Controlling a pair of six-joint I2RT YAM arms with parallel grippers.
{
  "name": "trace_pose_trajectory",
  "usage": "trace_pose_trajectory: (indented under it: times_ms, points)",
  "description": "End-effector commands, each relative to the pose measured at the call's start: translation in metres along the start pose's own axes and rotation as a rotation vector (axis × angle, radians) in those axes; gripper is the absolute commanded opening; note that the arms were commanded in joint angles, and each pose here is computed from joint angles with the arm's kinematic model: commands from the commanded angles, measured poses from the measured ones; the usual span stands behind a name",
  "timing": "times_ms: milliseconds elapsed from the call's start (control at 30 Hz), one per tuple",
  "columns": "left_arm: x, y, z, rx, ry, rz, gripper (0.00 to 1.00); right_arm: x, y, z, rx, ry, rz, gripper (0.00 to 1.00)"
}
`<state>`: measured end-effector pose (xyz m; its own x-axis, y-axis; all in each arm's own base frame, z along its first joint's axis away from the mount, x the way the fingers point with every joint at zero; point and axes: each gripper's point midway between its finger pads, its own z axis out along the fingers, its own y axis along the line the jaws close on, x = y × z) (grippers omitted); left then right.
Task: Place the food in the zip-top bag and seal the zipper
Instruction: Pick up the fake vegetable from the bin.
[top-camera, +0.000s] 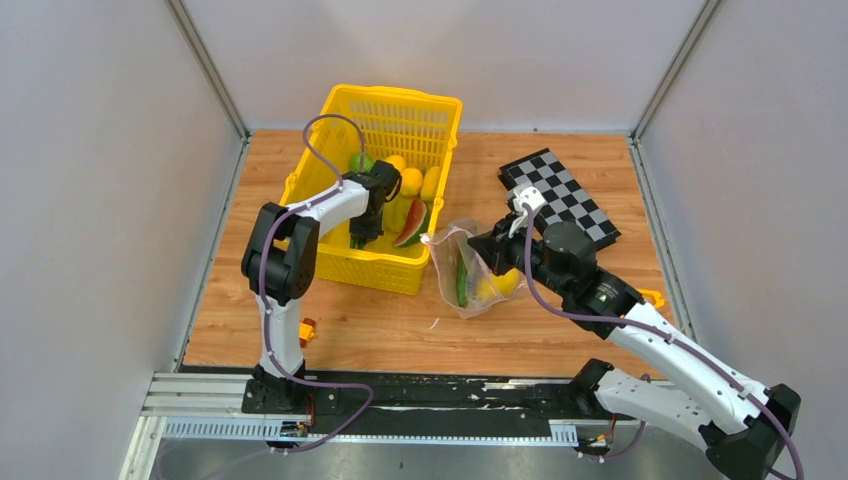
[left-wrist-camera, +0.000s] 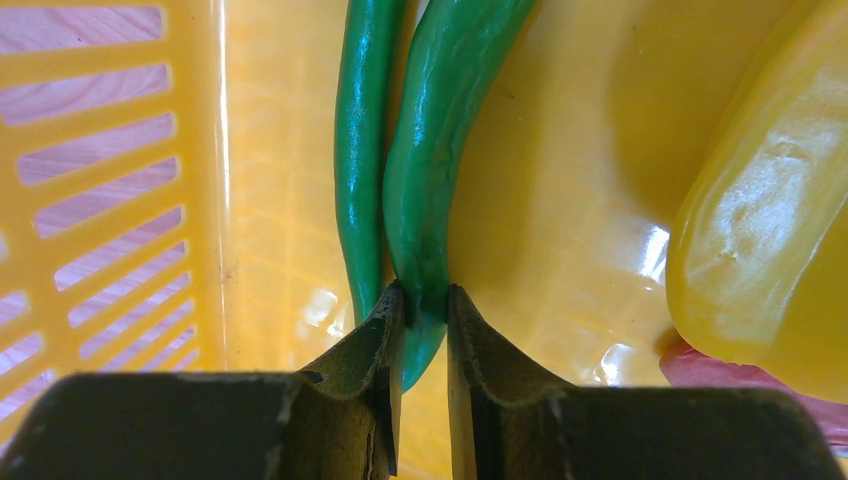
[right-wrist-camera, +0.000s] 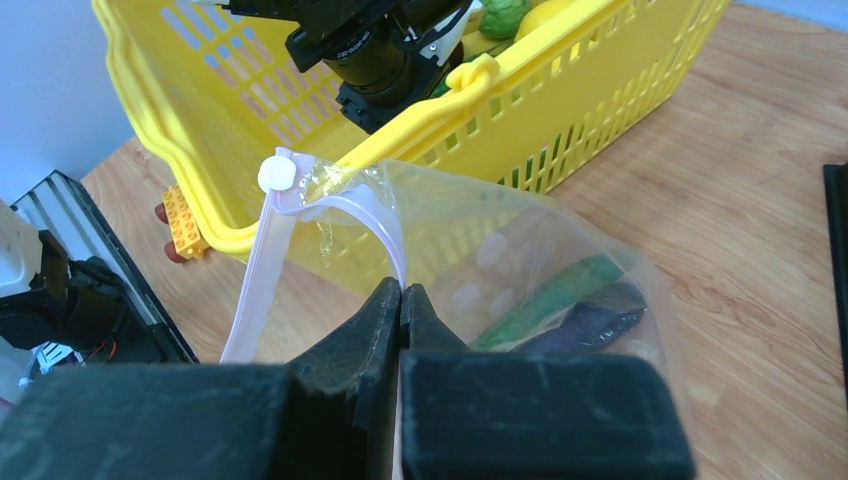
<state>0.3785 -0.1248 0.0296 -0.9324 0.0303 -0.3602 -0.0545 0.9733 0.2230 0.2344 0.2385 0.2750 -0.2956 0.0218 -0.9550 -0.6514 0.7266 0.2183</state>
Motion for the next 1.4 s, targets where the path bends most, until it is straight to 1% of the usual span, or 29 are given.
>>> trace_pose_trajectory:
  times_ms: [0,33,100,133,200,367,433,767,1033,1200,1367]
  points:
    - [-0.005,-0.005,-0.012,0.062,-0.024,-0.005,0.11,-0.018,0.014,0.006,-0.064,-0.081,-0.014,0.0]
    - [-0.006,-0.005,-0.013,0.066,-0.026,-0.005,0.1,-0.019,0.017,0.006,-0.081,-0.087,-0.013,0.0]
    - [-0.007,-0.007,-0.016,0.08,-0.026,-0.001,0.02,-0.021,0.02,0.005,-0.094,-0.095,-0.009,0.0]
    - [-0.007,-0.006,-0.018,0.083,-0.027,0.0,0.0,-0.022,0.019,0.004,-0.088,-0.099,-0.01,0.0]
    - [-0.009,-0.005,-0.023,0.089,-0.036,-0.002,0.0,-0.022,0.012,0.002,-0.054,-0.102,-0.01,0.0]
    - [-0.015,0.001,-0.04,0.097,-0.078,-0.015,0.0,-0.026,-0.016,-0.012,0.099,-0.158,-0.008,0.0]
    - [-0.018,0.003,-0.048,0.101,-0.097,-0.021,0.0,-0.029,-0.022,-0.017,0.13,-0.179,-0.001,0.0]
    - [-0.029,0.013,-0.078,0.118,-0.152,-0.019,0.0,-0.028,-0.02,-0.011,0.121,-0.155,-0.001,0.0]
    - [-0.047,0.029,-0.141,0.181,-0.272,0.007,0.0,-0.031,-0.022,-0.011,0.133,-0.161,-0.012,0.0]
    - [-0.044,0.037,-0.168,0.215,-0.291,0.064,0.0,-0.03,-0.021,-0.01,0.13,-0.16,-0.01,0.0]
    - [-0.04,0.039,-0.198,0.293,-0.333,0.092,0.0,-0.031,-0.021,-0.012,0.131,-0.164,-0.01,0.0]
